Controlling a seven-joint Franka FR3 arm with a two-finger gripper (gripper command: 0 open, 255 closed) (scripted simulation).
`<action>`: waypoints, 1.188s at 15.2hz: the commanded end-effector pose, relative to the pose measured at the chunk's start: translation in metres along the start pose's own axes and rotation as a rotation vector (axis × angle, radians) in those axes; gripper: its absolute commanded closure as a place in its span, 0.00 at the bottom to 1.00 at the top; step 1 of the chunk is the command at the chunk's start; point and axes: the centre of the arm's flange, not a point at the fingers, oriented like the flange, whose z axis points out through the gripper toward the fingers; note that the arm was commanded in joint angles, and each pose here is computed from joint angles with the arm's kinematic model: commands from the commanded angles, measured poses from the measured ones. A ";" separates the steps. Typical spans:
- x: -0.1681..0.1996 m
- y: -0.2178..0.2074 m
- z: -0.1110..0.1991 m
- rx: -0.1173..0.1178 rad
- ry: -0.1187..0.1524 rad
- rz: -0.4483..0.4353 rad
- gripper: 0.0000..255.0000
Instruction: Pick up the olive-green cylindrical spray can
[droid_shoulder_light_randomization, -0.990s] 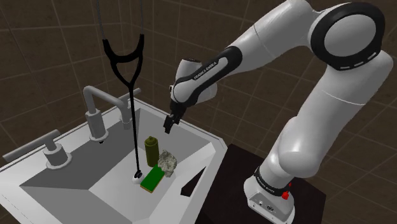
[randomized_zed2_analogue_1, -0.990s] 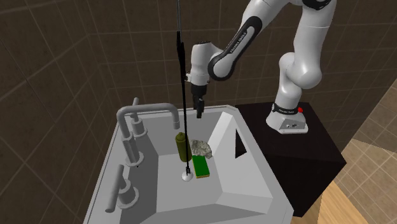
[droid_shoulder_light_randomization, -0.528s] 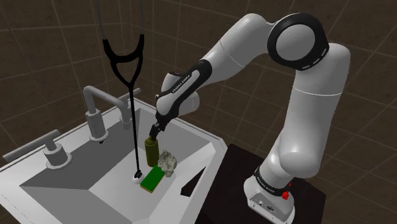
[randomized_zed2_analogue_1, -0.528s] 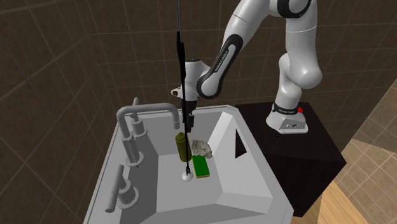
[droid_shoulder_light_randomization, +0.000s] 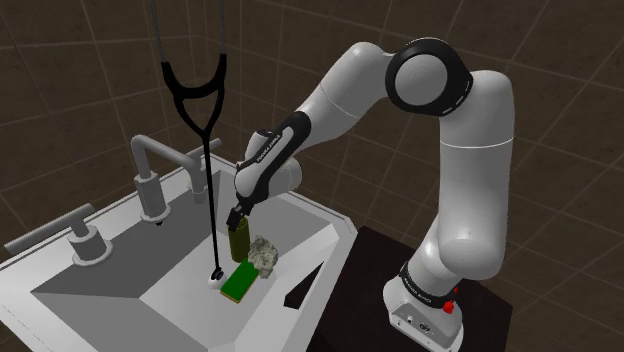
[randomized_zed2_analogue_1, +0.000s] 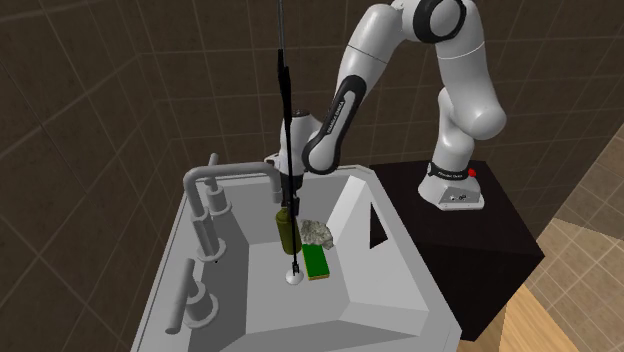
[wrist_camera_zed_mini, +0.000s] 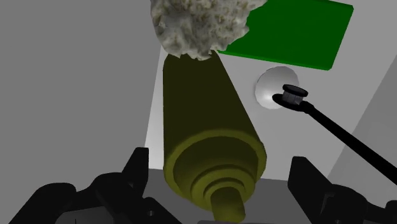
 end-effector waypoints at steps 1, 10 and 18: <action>-0.002 0.002 0.010 0.000 0.001 0.000 0.00; -0.002 0.003 0.013 0.000 0.001 0.000 1.00; 0.002 -0.002 -0.013 0.000 0.001 0.000 1.00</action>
